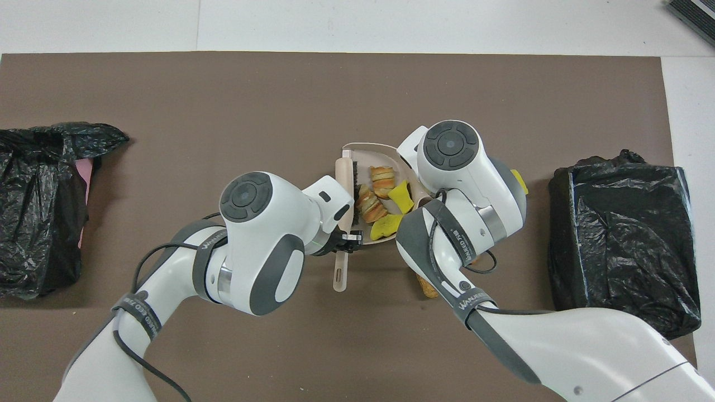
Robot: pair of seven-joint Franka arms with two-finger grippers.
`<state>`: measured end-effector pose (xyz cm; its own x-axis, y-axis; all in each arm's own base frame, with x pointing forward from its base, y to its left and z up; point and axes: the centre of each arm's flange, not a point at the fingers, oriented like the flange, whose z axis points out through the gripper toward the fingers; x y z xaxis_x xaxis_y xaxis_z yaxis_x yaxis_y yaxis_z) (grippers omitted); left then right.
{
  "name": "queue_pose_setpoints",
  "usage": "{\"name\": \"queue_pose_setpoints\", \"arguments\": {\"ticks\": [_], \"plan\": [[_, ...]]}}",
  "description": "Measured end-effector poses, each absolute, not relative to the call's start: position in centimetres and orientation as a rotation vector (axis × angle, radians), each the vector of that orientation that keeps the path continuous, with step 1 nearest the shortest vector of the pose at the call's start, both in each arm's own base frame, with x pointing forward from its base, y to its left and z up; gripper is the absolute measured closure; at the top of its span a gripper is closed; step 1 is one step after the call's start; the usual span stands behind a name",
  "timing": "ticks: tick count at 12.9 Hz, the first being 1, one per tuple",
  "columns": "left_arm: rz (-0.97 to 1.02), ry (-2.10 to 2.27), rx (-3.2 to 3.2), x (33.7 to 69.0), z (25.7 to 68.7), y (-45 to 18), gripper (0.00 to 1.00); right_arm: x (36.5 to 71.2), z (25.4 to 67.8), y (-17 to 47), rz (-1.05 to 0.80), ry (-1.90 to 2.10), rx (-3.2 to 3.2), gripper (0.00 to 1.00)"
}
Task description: Sweep and dump trash in bin
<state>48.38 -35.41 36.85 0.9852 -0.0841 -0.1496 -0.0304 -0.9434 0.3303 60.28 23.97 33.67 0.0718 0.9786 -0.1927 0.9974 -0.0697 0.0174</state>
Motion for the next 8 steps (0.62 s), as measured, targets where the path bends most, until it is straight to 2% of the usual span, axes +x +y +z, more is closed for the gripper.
{"name": "queue_pose_setpoints", "arguments": {"ticks": [4,6,8], "plan": [[-0.294,-0.02,2.89,49.5,39.9,-29.9,0.74,60.8,34.5,24.3,-0.115,1.899,2.294,0.69],[-0.321,0.005,2.994,47.8,40.5,-30.2,0.74,61.5,36.8,23.2,-0.055,1.843,2.323,0.69],[-0.339,-0.025,3.069,43.9,39.7,-32.2,0.74,62.7,40.4,18.9,0.006,1.796,2.344,0.69]]}}
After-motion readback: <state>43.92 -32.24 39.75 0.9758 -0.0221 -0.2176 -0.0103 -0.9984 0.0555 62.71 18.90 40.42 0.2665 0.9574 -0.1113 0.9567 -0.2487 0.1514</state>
